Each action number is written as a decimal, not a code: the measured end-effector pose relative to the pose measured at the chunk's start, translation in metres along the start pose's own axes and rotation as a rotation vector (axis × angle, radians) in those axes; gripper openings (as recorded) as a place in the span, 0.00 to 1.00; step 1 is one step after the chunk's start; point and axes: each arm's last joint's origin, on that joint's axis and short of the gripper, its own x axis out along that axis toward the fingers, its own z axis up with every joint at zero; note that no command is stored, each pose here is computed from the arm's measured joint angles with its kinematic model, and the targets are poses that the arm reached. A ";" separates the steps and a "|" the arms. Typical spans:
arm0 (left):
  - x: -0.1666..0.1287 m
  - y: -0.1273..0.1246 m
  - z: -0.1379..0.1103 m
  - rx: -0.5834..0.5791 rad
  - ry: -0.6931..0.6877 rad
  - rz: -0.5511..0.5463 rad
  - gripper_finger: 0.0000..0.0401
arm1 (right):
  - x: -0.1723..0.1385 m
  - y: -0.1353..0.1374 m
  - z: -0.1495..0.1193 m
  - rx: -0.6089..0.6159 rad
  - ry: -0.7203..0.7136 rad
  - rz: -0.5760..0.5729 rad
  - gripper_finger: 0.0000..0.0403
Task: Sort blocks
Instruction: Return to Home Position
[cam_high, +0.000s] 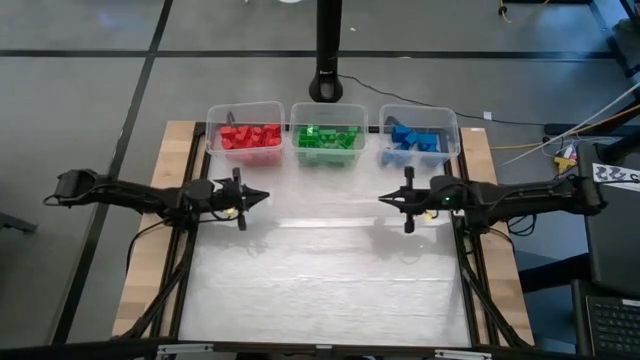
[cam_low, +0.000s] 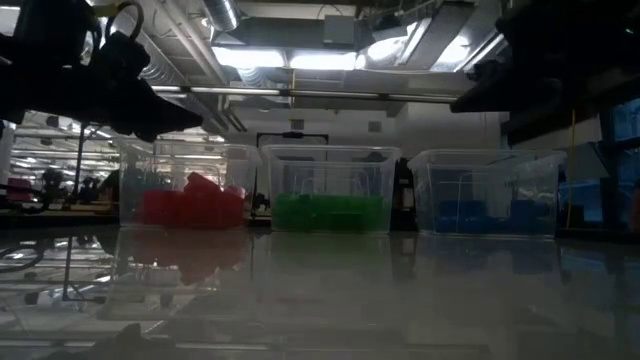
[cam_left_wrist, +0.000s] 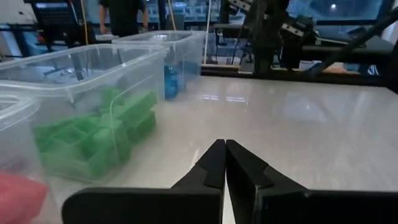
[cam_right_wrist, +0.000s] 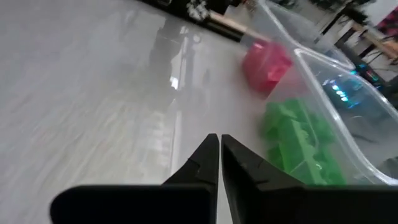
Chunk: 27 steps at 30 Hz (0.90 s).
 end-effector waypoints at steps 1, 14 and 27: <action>-0.001 0.001 0.001 -0.004 -0.003 0.006 0.00 | -0.003 0.000 -0.002 0.007 -0.014 -0.017 0.05; -0.006 0.003 0.007 -0.011 -0.058 0.014 0.00 | -0.044 0.013 -0.041 0.043 -0.221 -0.097 0.05; -0.013 0.004 0.014 -0.024 -0.122 0.013 0.00 | -0.069 0.017 -0.057 0.056 -0.275 -0.141 0.05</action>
